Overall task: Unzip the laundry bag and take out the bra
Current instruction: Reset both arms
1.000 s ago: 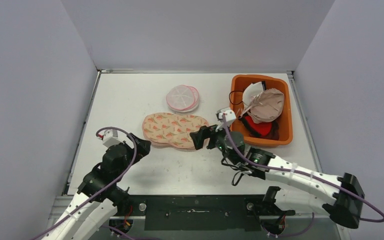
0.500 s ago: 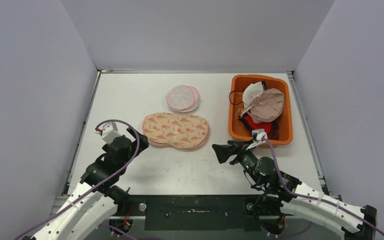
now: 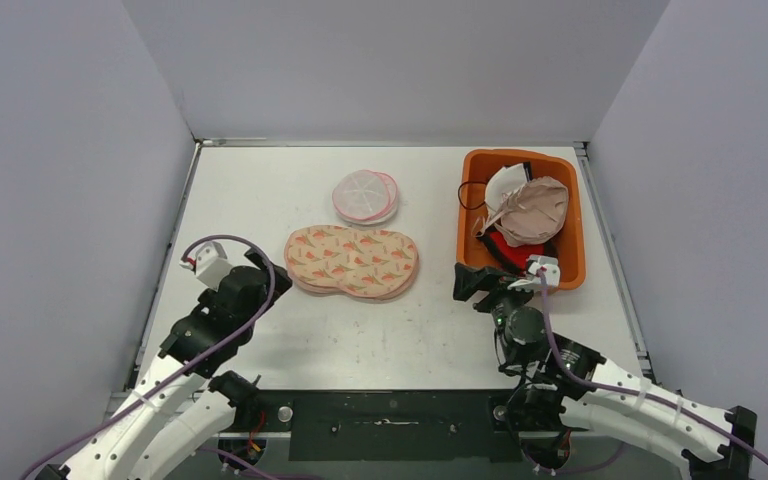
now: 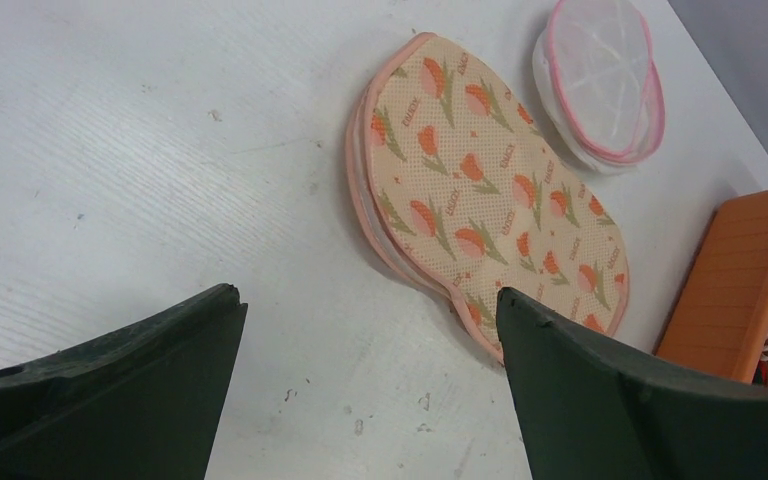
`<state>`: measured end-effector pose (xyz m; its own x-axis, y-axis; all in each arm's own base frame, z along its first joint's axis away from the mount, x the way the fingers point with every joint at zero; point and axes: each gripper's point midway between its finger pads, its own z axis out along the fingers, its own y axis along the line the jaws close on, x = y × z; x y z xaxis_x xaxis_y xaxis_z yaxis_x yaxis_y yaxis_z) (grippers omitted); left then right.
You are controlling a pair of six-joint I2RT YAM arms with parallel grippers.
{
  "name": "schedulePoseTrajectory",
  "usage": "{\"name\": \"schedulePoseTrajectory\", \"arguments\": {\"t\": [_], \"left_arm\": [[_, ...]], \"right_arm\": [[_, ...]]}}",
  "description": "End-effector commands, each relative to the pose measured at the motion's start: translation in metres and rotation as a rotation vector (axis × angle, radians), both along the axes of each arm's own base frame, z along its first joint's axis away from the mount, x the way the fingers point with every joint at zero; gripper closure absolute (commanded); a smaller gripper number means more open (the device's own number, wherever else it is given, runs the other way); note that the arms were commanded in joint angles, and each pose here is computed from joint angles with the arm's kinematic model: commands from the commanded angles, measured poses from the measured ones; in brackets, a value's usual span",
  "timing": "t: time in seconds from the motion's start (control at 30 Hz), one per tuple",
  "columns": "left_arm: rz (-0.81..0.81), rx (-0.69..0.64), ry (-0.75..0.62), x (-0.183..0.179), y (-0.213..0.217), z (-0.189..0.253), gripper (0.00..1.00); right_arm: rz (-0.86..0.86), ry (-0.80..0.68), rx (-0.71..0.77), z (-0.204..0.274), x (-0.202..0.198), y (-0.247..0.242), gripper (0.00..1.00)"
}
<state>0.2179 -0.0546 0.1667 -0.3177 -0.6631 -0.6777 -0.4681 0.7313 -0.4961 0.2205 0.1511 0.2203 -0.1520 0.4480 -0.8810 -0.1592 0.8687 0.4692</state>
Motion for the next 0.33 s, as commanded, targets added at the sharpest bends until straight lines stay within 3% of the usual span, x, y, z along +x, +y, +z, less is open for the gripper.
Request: {"name": "schedulePoseTrajectory", "arguments": {"t": [0.0,0.1,0.3], "left_arm": [[-0.089,0.025,-0.042,0.007,-0.010,0.019,0.04],[-0.111,0.043,-0.042,0.007,-0.010,0.016,0.04],[-0.171,0.033,-0.097,0.006,-0.016,0.014,0.04]], "right_arm": [[-0.276,0.051,-0.155,-0.015,0.012,-0.042,0.10],[-0.362,0.081,-0.208,-0.022,0.014,-0.053,0.10],[-0.217,0.094,-0.208,-0.023,0.012,-0.029,0.10]]}}
